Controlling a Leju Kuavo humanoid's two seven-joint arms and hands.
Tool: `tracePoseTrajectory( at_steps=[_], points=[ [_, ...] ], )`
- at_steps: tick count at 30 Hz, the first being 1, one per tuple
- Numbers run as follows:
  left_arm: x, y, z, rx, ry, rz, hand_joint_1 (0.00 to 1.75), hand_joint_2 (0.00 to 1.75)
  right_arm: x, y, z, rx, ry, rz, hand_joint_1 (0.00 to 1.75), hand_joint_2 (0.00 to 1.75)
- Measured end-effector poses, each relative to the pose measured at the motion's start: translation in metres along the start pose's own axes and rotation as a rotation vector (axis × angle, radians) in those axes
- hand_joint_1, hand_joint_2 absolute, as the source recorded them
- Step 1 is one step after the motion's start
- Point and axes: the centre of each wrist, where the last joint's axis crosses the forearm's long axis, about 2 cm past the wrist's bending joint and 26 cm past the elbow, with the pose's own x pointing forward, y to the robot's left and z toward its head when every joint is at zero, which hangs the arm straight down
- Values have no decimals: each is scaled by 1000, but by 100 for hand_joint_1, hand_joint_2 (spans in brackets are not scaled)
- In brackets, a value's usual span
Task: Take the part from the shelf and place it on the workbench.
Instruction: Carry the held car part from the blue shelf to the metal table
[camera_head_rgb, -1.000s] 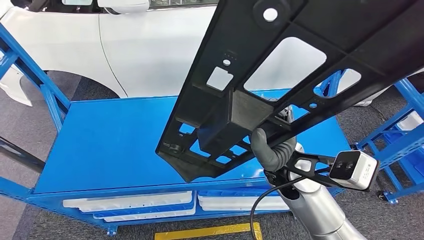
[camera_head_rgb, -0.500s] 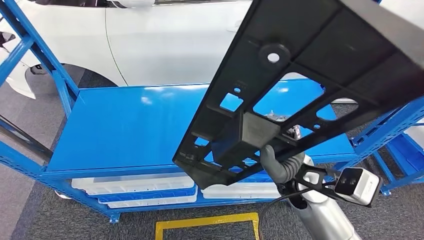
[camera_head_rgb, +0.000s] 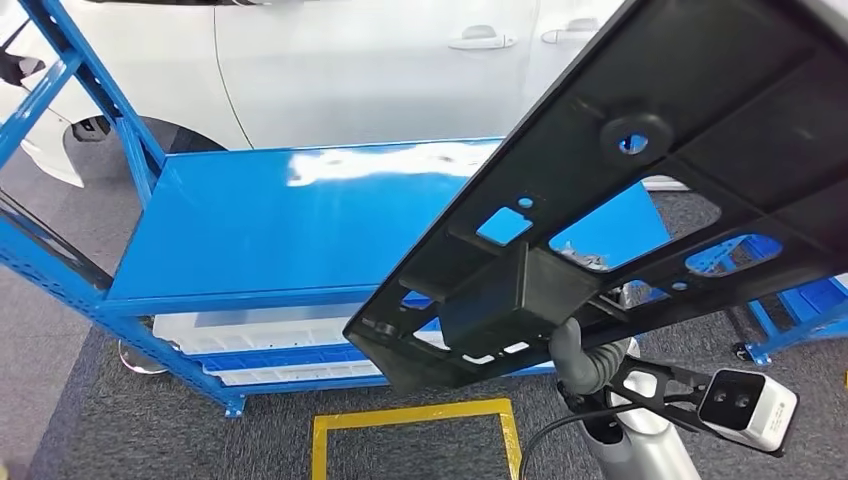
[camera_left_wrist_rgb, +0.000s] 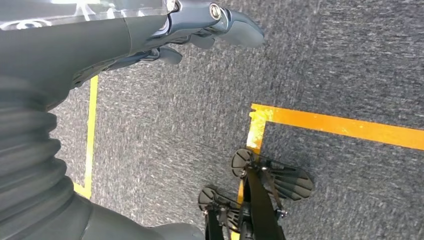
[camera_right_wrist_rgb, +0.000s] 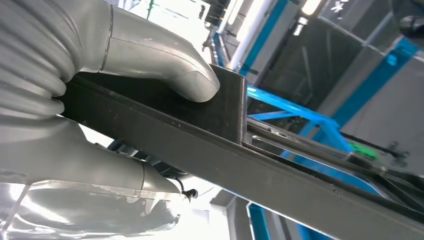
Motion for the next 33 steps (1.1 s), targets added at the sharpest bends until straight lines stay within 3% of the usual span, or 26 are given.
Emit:
tracePoseTrajectory(
  at_steps=[33],
  points=[
    [5,18,-6,20,-53,16,0,175,-2,-14,5,-28,9,-11,175,175]
  ],
)
